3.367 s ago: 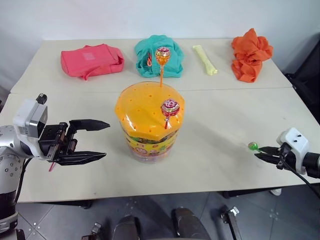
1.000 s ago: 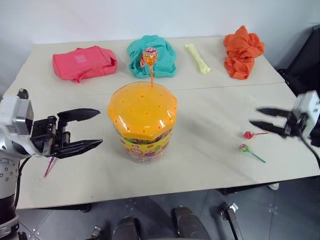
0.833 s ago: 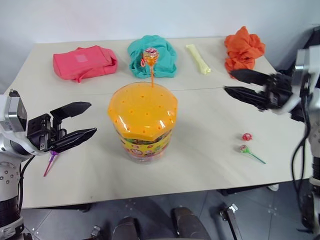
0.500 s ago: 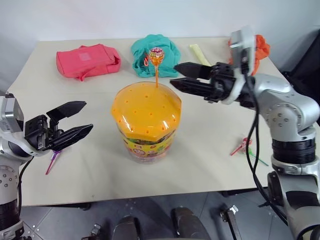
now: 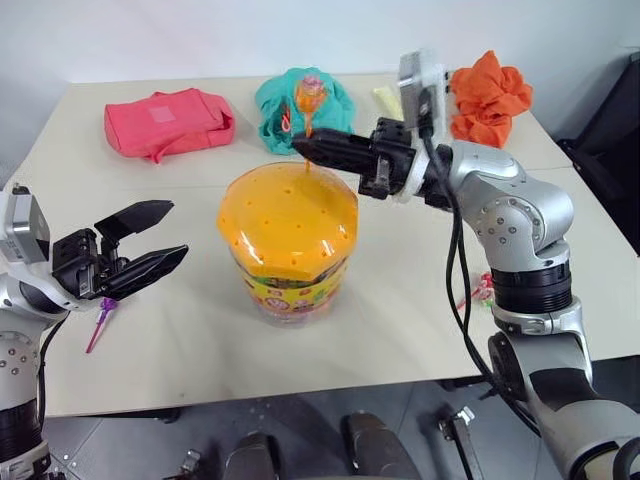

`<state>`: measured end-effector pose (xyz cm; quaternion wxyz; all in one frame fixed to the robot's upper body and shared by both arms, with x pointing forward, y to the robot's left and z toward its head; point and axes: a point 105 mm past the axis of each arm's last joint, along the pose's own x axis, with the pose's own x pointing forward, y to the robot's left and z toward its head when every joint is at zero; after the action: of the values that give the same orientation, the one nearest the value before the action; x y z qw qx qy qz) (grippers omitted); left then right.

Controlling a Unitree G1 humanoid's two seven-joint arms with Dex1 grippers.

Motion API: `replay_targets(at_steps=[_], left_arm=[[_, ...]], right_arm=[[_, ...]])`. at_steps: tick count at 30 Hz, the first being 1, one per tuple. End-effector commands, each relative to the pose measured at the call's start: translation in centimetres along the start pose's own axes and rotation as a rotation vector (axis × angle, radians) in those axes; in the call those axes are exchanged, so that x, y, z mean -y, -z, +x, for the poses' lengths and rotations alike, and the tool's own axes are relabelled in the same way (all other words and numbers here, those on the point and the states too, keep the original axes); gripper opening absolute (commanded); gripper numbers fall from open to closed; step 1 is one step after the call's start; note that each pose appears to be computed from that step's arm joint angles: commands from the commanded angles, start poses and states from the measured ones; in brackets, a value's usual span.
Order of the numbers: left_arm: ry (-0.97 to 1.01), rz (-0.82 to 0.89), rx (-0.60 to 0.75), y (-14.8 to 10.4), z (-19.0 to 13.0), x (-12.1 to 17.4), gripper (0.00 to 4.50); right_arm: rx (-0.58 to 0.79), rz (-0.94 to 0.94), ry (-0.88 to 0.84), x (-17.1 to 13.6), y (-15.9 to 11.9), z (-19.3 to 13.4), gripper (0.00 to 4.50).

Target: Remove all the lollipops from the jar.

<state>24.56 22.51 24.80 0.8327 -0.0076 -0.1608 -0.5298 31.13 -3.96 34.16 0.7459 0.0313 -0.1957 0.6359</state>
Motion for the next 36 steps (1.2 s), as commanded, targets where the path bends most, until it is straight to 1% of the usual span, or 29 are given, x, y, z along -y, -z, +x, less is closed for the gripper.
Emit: replay_targets(at_steps=[1,4,5,6,8,9,10,12,15,17,20,23,24,25,26,27,29,31,33,34,36], left_arm=[[0.076,0.036,0.028,-1.0,0.8,1.0,3.88],[0.103,0.038,0.030,-1.1,1.0,1.3,3.88],[0.127,0.046,0.004,-1.0,1.0,1.6,3.88],[0.158,0.051,-0.037,-0.8,1.0,1.9,3.88],[0.198,0.055,-0.096,-0.4,0.8,2.4,3.88],[0.204,0.060,-0.116,-0.2,0.7,2.5,3.88],[0.207,0.070,-0.139,0.2,0.4,2.4,3.88],[0.220,0.065,-0.173,0.7,0.0,2.4,3.88],[0.239,0.054,-0.190,1.1,-0.2,2.2,3.88],[0.250,0.063,-0.186,1.3,0.0,2.1,3.88],[0.267,0.063,-0.186,1.4,0.2,2.3,3.88],[0.276,0.056,-0.199,1.4,0.0,2.4,3.88],[0.274,0.056,-0.204,1.4,-0.1,2.3,3.88],[0.272,0.057,-0.212,1.4,-0.2,2.3,3.88],[0.265,0.061,-0.215,1.3,-0.3,2.2,3.88],[0.260,0.058,-0.218,1.3,-0.3,2.1,3.88],[0.194,0.042,-0.246,1.4,-0.6,1.3,3.88],[0.126,0.064,-0.255,1.5,-0.9,0.4,3.88],[0.039,0.084,-0.305,2.1,-1.6,-0.6,3.88],[-0.020,0.097,-0.340,2.6,-2.2,-1.2,3.88],[-0.069,0.103,-0.350,3.1,-3.1,-1.5,3.88]], right_arm=[[0.176,-0.114,0.126,2.1,-5.3,-3.5,0.04],[0.145,-0.167,0.193,3.1,-6.2,-5.7,0.04],[-0.013,-0.217,0.273,4.1,-5.1,-8.2,0.04],[-0.275,-0.264,0.397,5.7,-3.0,-12.3,0.04],[-0.638,-0.288,0.532,6.6,-0.6,-18.7,0.04],[-0.704,-0.250,0.567,6.5,0.0,-20.4,0.04],[-0.741,-0.196,0.608,6.2,0.9,-22.3,0.04],[-0.799,-0.116,0.665,5.4,2.9,-25.1,0.04],[-0.930,-0.110,0.642,3.7,6.1,-27.9,0.04],[-0.962,-0.098,0.628,2.5,8.4,-29.4,0.04],[-0.962,-0.097,0.603,1.6,9.6,-30.0,0.04],[-0.902,-0.085,0.638,1.8,9.4,-30.0,0.66],[-0.888,-0.093,0.635,1.8,9.1,-30.1,1.09],[-0.873,-0.102,0.634,1.8,8.8,-30.1,1.30],[-0.838,-0.117,0.620,1.7,8.3,-29.9,1.62],[-0.795,-0.131,0.596,1.6,7.8,-29.5,1.92],[-0.639,-0.183,0.515,1.0,5.8,-27.8,2.56],[-0.543,-0.247,0.454,0.5,4.2,-26.2,3.20],[-0.490,-0.251,0.383,-0.3,3.5,-24.5,3.20],[-0.460,-0.243,0.325,-1.0,3.4,-23.1,3.44],[-0.432,-0.250,0.192,-2.9,4.0,-20.5,3.78]])
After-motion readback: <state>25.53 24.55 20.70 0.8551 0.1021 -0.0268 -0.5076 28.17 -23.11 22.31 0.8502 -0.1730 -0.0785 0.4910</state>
